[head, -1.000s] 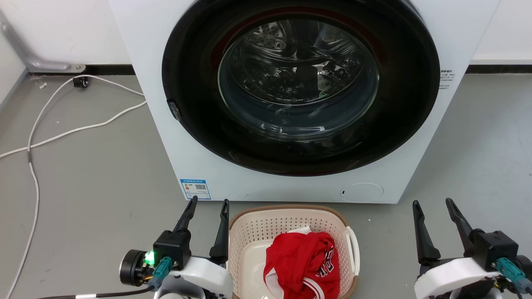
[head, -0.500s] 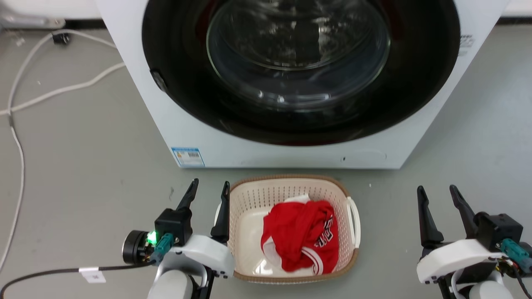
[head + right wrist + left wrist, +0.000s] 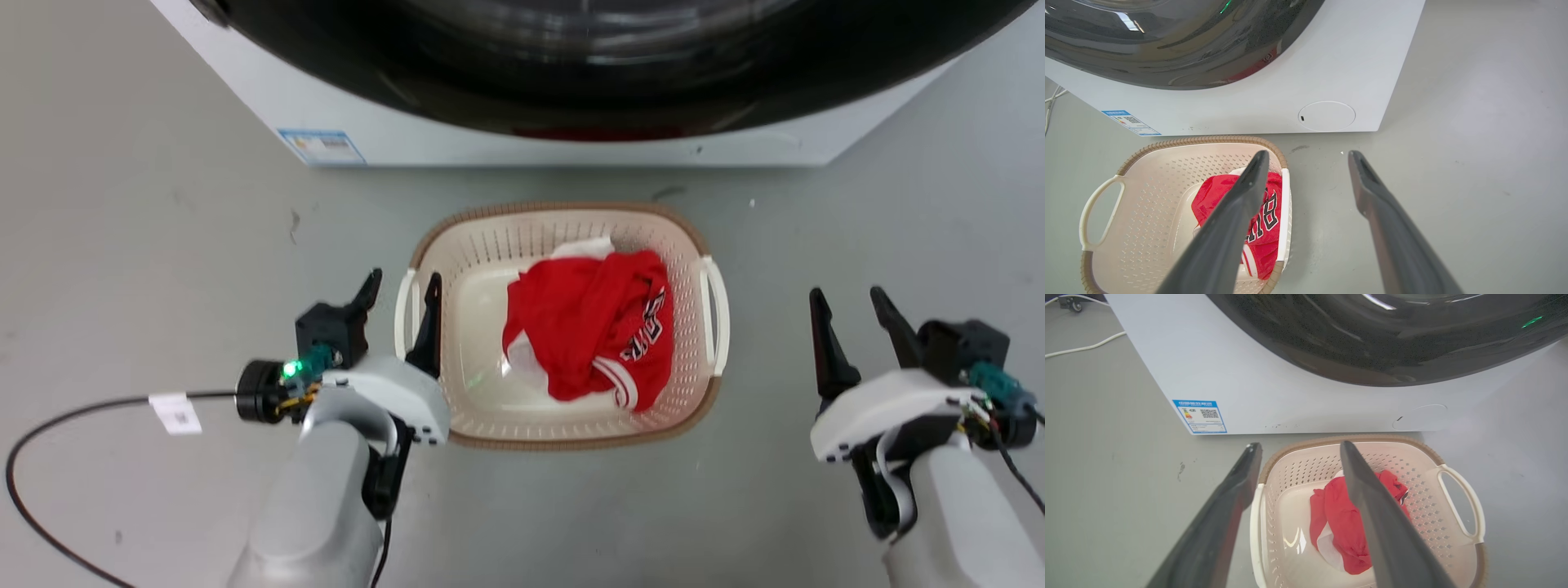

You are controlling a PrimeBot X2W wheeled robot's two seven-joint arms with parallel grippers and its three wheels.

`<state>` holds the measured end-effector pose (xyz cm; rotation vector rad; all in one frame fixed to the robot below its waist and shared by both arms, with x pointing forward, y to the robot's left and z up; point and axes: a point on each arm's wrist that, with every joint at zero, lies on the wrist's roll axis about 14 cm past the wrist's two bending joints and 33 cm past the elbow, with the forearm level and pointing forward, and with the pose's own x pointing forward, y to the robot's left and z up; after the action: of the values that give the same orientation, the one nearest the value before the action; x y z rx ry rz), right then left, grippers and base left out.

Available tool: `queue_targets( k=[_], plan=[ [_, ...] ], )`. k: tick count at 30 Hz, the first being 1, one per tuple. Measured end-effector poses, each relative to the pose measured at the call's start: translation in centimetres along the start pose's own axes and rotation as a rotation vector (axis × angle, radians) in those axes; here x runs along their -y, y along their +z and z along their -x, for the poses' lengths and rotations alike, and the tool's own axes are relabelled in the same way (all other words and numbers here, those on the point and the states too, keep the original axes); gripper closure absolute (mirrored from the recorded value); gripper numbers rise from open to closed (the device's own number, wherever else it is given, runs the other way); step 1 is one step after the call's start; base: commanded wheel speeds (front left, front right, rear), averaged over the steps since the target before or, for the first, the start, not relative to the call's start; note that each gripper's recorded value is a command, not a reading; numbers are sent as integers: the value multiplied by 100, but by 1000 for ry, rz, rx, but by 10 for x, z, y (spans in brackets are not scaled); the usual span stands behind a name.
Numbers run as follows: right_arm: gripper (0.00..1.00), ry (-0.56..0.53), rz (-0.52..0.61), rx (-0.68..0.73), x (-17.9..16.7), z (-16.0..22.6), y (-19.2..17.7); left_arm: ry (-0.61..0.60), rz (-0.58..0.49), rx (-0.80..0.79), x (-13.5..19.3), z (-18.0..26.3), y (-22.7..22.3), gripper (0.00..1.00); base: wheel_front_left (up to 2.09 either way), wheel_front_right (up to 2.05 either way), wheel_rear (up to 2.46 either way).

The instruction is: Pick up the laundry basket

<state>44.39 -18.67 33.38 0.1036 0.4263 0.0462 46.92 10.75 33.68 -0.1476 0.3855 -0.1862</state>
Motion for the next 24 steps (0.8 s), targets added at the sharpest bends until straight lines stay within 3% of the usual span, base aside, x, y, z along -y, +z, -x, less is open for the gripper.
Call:
queue_targets(
  k=[10, 16, 24],
  plan=[
    [0, 56, -24, -214, -12, -60, -73, 20, 40, -259, -31, -47, -89, 0, 0, 0, 0],
    [0, 81, -44, -354, -19, -72, -118, 41, 44, -412, -49, -56, -134, 0, 0, 0, 0],
    [0, 103, -60, -474, -28, -78, -149, 57, 51, -537, -60, -63, -165, 0, 0, 0, 0]
  ],
)
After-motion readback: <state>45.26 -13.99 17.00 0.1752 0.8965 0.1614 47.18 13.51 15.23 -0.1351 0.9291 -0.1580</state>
